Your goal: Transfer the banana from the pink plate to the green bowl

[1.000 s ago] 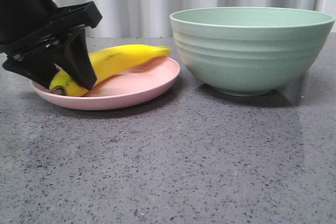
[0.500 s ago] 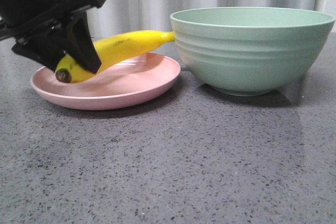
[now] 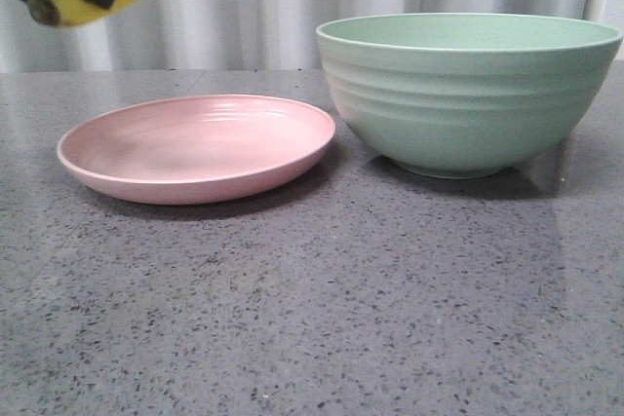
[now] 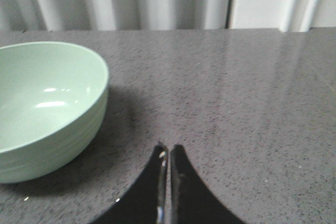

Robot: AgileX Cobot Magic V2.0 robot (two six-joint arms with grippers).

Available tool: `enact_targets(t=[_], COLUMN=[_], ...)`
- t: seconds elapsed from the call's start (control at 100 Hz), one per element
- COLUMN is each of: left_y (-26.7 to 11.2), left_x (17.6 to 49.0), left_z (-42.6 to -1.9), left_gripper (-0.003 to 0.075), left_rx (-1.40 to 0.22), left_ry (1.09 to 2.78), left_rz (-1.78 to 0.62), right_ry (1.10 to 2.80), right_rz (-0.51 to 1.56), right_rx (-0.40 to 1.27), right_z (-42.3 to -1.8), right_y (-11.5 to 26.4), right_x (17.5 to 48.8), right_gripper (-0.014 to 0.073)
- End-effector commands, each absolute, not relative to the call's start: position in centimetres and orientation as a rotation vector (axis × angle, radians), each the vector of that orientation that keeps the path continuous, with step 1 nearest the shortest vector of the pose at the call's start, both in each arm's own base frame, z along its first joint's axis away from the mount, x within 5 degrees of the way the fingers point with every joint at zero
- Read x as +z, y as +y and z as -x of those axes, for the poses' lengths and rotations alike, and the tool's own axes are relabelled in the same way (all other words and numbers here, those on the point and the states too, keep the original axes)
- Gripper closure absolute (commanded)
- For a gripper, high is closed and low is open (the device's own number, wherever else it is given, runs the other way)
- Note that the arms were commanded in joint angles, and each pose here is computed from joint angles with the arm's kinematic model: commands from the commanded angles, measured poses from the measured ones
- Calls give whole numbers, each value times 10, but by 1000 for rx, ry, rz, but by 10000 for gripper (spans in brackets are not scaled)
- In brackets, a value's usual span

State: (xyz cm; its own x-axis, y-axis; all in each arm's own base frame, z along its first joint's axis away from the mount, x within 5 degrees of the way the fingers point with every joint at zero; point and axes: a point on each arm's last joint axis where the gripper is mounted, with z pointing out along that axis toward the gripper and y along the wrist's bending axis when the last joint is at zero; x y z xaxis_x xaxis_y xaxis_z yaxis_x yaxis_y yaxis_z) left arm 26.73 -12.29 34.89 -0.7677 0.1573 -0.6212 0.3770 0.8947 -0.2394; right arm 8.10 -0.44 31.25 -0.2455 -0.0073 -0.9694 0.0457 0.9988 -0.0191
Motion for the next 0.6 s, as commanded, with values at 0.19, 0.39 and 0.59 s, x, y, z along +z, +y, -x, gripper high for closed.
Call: enact_targets(t=[0.19,0.39,0.59], left_y=[-146,-166,-173], left_x=[379,360,348], left_z=[-230,-213,-204], left_gripper=[739,739,739], left_rx=[-503,-494,-471], left_ry=[2292,2304,2321], left_rz=[-679,-859,-960], right_ry=[1914,1998,2040], right_rz=[261,534,780], right_rx=[125,254,325], right_z=[-103,-124,-139], right_y=[24,61,103], right_x=[365,381,397], right_gripper=[456,314,176])
